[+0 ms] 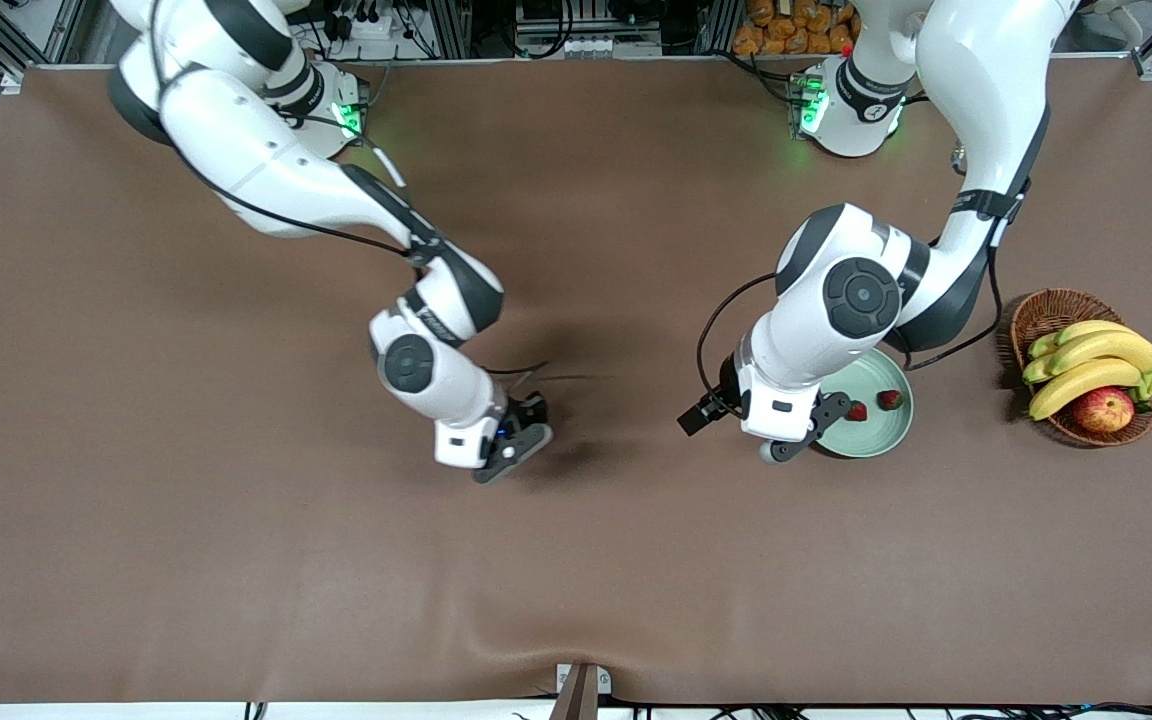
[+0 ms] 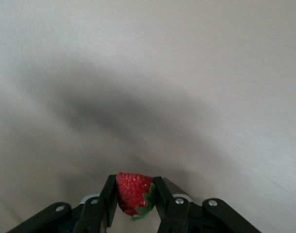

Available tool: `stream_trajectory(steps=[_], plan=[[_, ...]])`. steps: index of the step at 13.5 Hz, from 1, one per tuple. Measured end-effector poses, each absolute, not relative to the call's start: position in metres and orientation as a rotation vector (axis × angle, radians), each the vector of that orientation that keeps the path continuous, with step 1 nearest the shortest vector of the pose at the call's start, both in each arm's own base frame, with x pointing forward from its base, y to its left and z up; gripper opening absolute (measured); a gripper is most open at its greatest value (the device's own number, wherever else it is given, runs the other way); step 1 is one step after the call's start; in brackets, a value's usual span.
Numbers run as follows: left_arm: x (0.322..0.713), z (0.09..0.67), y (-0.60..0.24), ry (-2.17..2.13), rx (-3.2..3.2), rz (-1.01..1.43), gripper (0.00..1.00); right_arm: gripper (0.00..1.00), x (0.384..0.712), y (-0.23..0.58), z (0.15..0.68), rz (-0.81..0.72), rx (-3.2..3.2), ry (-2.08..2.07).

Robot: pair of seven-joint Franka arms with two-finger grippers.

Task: Collect all strawberries into plate

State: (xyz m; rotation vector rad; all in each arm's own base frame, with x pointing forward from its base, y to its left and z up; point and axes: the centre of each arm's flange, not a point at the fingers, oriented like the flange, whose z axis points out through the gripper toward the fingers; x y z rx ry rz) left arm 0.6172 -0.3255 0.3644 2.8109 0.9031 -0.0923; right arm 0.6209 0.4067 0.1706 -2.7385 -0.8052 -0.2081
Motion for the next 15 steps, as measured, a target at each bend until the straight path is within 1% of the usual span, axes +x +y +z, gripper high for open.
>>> stream_trajectory(steps=[2, 3, 5, 8, 9, 11, 13, 15], plan=[[0.613, 0.357, -0.334, 0.888, 2.821, -0.111, 1.00, 0.37, 0.626, 0.419, 0.171, -0.245, -2.766, -0.817], [0.609, 0.353, -0.341, 0.885, 2.825, -0.121, 1.00, 0.42, 0.628, 0.422, 0.172, -0.265, -2.781, -0.826], [0.601, 0.343, -0.357, 0.897, 2.828, -0.145, 1.00, 0.65, 0.637, 0.420, 0.180, -0.308, -2.794, -0.819], [0.593, 0.330, -0.373, 0.904, 2.828, -0.167, 1.00, 0.97, 0.669, 0.379, 0.213, -0.366, -2.832, -0.748], [0.593, 0.326, -0.377, 0.912, 2.816, -0.161, 1.00, 1.00, 0.679, 0.360, 0.234, -0.365, -2.854, -0.722], [0.592, 0.317, -0.392, 0.918, 2.790, -0.137, 1.00, 1.00, 0.690, 0.319, 0.287, -0.330, -2.916, -0.680], [0.588, 0.303, -0.419, 0.935, 2.777, -0.084, 1.00, 1.00, 0.686, 0.281, 0.338, -0.304, -2.993, -0.650], [0.586, 0.290, -0.455, 0.975, 2.737, -0.013, 1.00, 1.00, 0.673, 0.238, 0.376, -0.261, -3.062, -0.584]])
